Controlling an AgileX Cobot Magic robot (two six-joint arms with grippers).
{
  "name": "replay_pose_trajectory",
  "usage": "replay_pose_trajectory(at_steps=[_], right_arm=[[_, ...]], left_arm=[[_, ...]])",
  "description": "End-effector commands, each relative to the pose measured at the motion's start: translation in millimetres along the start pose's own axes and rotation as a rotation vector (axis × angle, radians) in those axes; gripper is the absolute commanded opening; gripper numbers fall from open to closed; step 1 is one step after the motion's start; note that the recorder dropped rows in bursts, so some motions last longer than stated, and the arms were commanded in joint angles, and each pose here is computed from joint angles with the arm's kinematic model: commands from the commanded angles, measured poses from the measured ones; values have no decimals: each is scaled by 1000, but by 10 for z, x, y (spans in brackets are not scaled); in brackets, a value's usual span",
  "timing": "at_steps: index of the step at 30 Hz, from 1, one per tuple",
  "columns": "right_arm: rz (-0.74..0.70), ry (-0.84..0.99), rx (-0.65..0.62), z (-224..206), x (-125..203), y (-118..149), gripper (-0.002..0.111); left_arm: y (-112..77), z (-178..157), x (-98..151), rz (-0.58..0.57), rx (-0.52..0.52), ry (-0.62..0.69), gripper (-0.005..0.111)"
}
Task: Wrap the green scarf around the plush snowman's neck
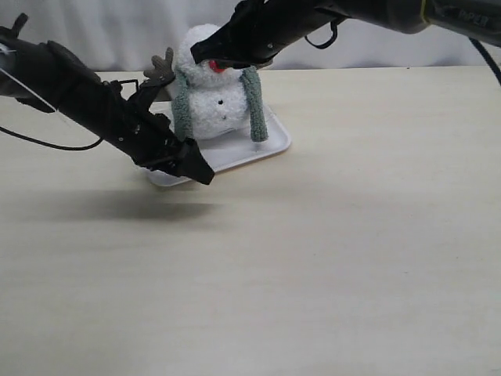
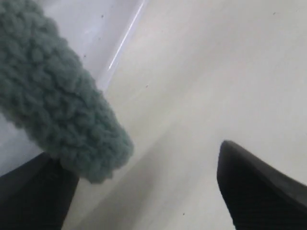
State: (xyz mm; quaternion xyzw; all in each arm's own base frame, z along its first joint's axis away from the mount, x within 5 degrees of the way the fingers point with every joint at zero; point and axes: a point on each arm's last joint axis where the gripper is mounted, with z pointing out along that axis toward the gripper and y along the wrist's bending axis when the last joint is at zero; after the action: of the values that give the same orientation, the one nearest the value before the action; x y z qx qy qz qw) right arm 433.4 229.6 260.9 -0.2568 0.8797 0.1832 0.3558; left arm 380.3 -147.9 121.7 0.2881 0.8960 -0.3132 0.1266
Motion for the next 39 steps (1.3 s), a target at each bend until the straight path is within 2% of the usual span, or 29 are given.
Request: replay_pose_trajectory(at_steps=[1, 4, 8, 11, 13, 14, 16, 17, 21, 23, 24, 25, 32, 39], right_arm=[[-18, -32, 4, -207, -110, 40, 4], [-33, -11, 3, -260, -109, 53, 4], [-50, -2, 11, -291, -111, 53, 4], [-59, -10, 12, -325, -120, 59, 4], [-71, -46, 27, -402, -122, 66, 4], [-75, -80, 41, -495, -116, 76, 4], [-77, -123, 57, -642, -112, 98, 4], [-79, -144, 68, -771, -64, 120, 4], [-82, -212, 96, -1074, 32, 170, 4], [-82, -264, 114, -1315, 114, 213, 4], [-83, -277, 118, -1393, 148, 229, 4], [-83, -294, 124, -1526, 226, 256, 4], [-84, -373, 125, -2076, 450, 390, 4], [-83, -480, 139, -2538, 703, 491, 4]], left_arm=[[36, -56, 64, -37, -71, 84, 72], [-1, -112, 52, -55, -75, 88, 72], [-175, -340, 19, -20, -78, 64, 72], [-275, -588, 0, 8, -210, -74, 72], [-322, -751, 48, 17, -323, -181, 64], [-373, -891, 82, 32, -402, -260, 54], [-453, -1038, 134, 64, -463, -324, 43], [-551, -1199, 220, 82, -523, -392, 33], [-701, -1439, 479, 67, -635, -525, 18], [-810, -1592, 717, 64, -712, -610, 14], [-867, -1641, 796, 62, -717, -634, 14], [-1015, -1760, 928, 78, -711, -679, 14], [-1624, -2220, 1242, 92, -557, -899, 14], [-2124, -2556, 1625, 231, -476, -1057, 14]])
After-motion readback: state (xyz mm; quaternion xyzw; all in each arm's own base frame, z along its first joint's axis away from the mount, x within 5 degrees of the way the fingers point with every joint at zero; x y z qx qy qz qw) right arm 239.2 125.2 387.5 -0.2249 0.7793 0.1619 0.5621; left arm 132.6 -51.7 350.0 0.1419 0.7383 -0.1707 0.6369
